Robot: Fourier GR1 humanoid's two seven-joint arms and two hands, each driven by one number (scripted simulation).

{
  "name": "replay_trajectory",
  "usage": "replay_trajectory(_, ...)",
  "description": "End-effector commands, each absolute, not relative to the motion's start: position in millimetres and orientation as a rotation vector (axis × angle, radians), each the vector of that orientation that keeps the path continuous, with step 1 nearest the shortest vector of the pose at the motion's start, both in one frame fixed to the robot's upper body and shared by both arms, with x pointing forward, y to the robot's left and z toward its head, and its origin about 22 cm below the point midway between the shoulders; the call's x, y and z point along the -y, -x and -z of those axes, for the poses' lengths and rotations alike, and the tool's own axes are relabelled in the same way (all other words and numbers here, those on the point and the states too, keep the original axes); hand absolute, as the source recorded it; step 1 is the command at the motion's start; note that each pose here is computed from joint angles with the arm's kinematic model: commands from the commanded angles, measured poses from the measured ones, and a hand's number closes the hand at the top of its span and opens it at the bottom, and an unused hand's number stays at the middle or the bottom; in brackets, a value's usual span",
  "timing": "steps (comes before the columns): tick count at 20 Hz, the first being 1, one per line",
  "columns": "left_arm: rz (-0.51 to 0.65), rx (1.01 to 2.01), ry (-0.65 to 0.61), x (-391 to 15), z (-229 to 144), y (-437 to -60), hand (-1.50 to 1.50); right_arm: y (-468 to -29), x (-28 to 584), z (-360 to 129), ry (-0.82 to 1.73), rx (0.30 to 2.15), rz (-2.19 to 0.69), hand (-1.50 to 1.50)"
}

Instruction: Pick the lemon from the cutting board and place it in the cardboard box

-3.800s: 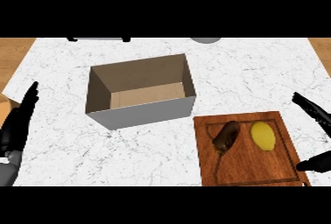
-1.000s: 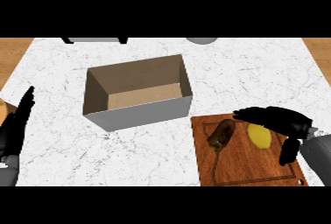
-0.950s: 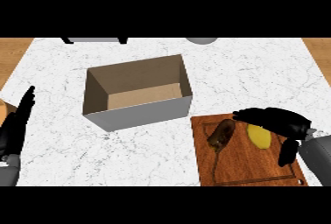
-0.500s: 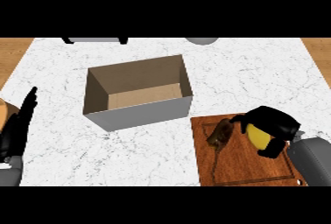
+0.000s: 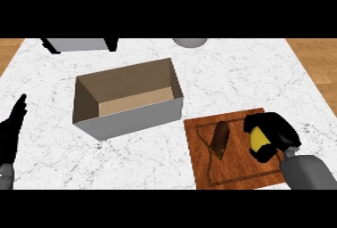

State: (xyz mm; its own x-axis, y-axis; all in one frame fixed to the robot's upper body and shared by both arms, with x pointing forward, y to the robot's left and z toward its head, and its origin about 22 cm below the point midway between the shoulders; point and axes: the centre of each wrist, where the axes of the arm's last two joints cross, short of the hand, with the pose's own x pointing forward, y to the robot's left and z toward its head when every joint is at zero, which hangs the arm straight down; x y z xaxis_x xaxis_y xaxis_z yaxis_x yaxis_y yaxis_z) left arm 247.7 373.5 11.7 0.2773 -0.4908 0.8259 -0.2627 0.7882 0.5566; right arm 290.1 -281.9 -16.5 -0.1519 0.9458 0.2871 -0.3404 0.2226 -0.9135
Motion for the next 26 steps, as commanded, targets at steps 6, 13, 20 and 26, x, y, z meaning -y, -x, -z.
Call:
replay_trajectory(6, 0.153, 1.279, -0.735, -389, -13, -237, 0.00, -251, 217, 3, 1.115, 1.074, -0.810, 1.50)
replay_trajectory(13, 0.172, 1.321, -0.696, -378, -30, -253, 0.00, -218, 145, -92, 1.370, 1.346, -0.670, 1.50)
replay_trajectory(20, 0.213, 1.347, -0.657, -361, -11, -256, 0.00, -165, 62, -145, 1.331, 1.416, -0.699, 1.50)
replay_trajectory(26, 0.233, 1.383, -0.634, -345, -2, -269, 0.00, -202, 26, -173, 1.235, 1.489, -0.571, 1.50)
